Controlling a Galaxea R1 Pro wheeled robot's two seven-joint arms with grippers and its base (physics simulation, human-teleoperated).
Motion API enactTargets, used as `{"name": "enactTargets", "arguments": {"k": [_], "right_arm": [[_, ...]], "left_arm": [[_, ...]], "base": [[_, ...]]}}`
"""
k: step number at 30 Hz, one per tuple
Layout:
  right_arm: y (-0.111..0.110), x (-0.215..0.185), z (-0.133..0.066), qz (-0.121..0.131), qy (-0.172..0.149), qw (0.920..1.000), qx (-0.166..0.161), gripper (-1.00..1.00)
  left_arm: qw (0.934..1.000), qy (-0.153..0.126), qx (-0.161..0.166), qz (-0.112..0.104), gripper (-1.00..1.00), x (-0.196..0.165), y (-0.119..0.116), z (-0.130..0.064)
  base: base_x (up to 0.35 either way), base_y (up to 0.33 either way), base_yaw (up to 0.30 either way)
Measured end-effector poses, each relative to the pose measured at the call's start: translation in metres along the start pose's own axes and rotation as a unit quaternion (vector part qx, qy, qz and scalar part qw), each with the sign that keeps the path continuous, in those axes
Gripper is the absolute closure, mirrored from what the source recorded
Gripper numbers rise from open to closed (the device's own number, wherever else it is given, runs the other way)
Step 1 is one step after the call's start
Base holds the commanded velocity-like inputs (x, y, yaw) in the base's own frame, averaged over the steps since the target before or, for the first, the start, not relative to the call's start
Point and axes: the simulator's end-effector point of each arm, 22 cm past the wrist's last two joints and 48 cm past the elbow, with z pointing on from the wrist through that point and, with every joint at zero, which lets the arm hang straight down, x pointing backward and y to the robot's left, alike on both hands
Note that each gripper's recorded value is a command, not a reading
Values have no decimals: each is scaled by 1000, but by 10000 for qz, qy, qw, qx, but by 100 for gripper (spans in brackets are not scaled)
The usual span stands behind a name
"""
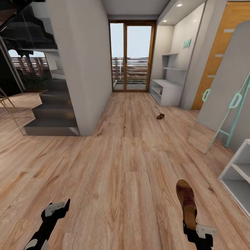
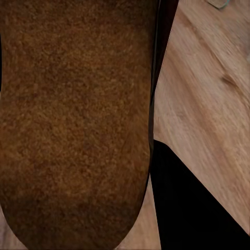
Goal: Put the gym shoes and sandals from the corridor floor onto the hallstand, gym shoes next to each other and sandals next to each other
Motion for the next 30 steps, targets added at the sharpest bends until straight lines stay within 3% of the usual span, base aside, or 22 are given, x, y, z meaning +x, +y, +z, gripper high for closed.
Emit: {"name": "enactTargets", "arguments": {"k": [30], "right_arm": [[0,0,0,0,0,10000,0,100]], "left_arm": [[10000,7,-16,-2,-100,0,1,0]], "base": [[338,0,0]]}}
